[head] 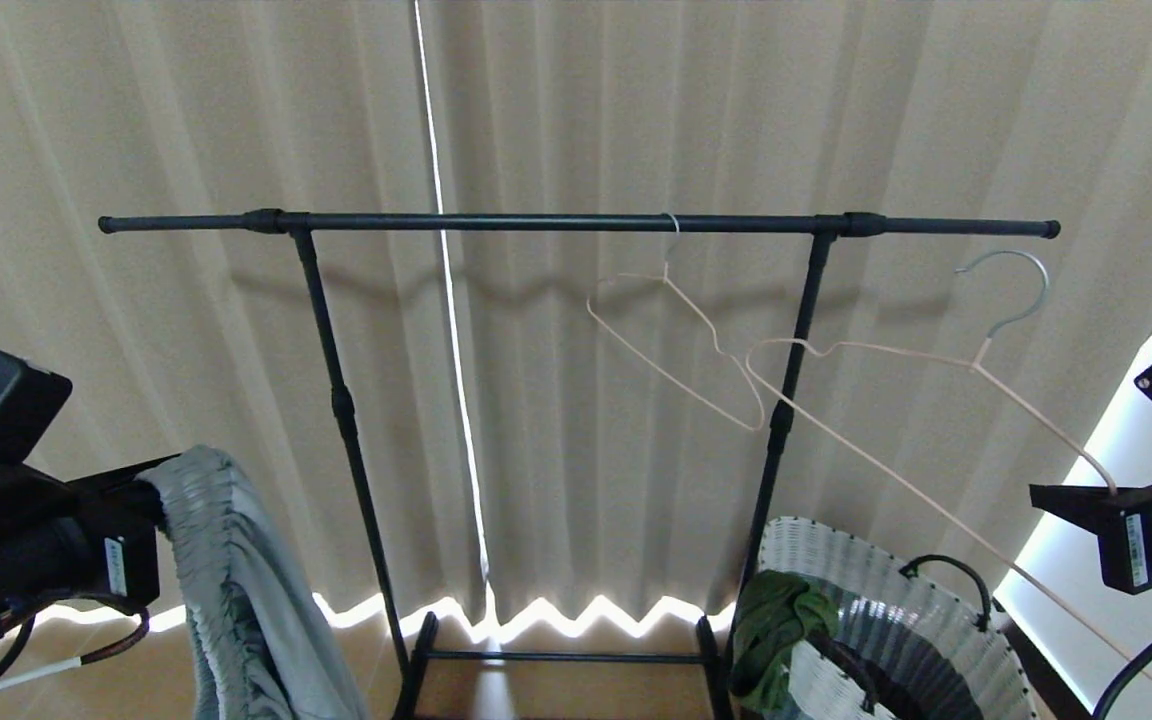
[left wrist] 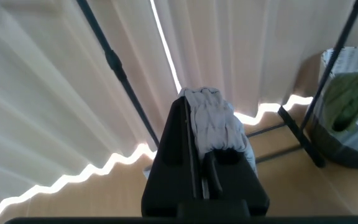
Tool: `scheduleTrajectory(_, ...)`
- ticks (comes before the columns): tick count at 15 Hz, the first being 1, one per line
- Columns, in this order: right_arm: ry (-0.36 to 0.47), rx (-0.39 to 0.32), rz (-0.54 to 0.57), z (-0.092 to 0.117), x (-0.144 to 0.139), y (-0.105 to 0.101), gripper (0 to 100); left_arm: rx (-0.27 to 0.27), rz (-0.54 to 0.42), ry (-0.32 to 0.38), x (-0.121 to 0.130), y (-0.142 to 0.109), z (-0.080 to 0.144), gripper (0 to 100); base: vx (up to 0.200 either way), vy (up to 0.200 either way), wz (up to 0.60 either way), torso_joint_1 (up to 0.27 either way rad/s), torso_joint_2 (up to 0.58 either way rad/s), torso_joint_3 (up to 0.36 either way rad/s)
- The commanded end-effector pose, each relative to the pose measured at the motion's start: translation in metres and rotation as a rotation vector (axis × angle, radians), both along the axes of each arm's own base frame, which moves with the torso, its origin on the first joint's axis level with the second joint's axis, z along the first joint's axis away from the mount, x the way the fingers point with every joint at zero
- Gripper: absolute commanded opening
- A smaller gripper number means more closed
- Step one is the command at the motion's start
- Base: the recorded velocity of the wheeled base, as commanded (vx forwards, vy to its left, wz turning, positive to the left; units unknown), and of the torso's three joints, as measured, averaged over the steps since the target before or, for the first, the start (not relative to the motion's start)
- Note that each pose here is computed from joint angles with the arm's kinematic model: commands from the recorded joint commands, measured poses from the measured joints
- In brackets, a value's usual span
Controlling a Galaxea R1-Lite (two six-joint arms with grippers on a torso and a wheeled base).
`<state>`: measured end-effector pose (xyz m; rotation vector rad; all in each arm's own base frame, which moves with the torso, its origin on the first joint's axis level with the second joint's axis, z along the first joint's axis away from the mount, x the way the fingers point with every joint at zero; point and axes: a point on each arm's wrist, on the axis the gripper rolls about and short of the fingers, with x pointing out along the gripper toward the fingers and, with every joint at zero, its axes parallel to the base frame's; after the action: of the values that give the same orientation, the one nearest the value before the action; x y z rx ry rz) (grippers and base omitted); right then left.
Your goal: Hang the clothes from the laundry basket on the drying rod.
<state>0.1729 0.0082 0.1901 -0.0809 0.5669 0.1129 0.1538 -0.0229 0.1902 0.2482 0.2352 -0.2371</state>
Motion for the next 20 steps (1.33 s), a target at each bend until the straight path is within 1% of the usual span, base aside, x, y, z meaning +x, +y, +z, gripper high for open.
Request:
scheduleTrajectory(1, 0.003, 0.0, 0.001, -0.001, 0.001, 0.0, 0, 0.001, 0.0, 0.006, 0.002, 0.0, 0.0, 0, 0.0, 0.0, 0.0, 0.0, 0.0, 0.0)
scheduleTrajectory(8, 0.004, -0.001, 0.0, -0.003, 0.0, 0.0, 0, -0.005, 0.0, -0.002, 0.003, 0.0, 0.002, 0, 0.0, 0.0, 0.0, 0.0, 0.0, 0.0)
scheduleTrajectory(9, 0.001, 0.001, -0.003, -0.002, -0.001, 0.0, 0, -0.025, 0.002, -0.02, 0.005, -0.001, 0.009, 0, 0.0, 0.0, 0.0, 0.0, 0.0, 0.0)
scheduleTrajectory(10, 0.0, -0.002, -0.008, -0.002, -0.001, 0.0, 0, -0.044, 0.006, -0.022, 0.009, -0.001, 0.013, 0, 0.0, 0.0, 0.0, 0.0, 0.0, 0.0)
scheduleTrajectory(12, -0.009, -0.001, -0.012, 0.0, 0.0, 0.0, 0, -0.057, 0.011, -0.024, 0.016, -0.002, 0.018, 0, 0.0, 0.0, 0.0, 0.0, 0.0, 0.0)
scheduleTrajectory(14, -0.034, 0.005, -0.006, 0.005, -0.002, 0.0, 0, -0.056, 0.008, -0.013, 0.021, -0.004, 0.017, 0, 0.0, 0.0, 0.0, 0.0, 0.0, 0.0)
scheduleTrajectory(16, -0.065, 0.015, 0.004, 0.007, -0.004, 0.001, 0, -0.057, 0.009, 0.012, 0.027, -0.005, 0.013, 0, 0.0, 0.0, 0.0, 0.0, 0.0, 0.0)
scheduleTrajectory(17, -0.109, 0.032, 0.005, 0.011, -0.001, 0.003, 0, -0.066, -0.003, 0.032, 0.032, -0.01, 0.011, 0, 0.0, 0.0, 0.0, 0.0, 0.0, 0.0)
scheduleTrajectory(18, -0.133, 0.042, 0.01, 0.013, 0.001, 0.004, 0, -0.07, -0.02, 0.035, 0.036, -0.014, 0.012, 0, 0.0, 0.0, 0.0, 0.0, 0.0, 0.0)
scheduleTrajectory(19, -0.183, 0.069, 0.042, 0.019, 0.003, 0.012, 0, -0.104, -0.05, 0.057, 0.047, -0.027, 0.014, 0, 0.0, 0.0, 0.0, 0.0, 0.0, 0.0)
scheduleTrajectory(20, -0.197, 0.083, 0.064, 0.021, 0.003, 0.016, 0, -0.123, -0.055, 0.064, 0.051, -0.035, 0.016, 0, 0.0, 0.0, 0.0, 0.0, 0.0, 0.0)
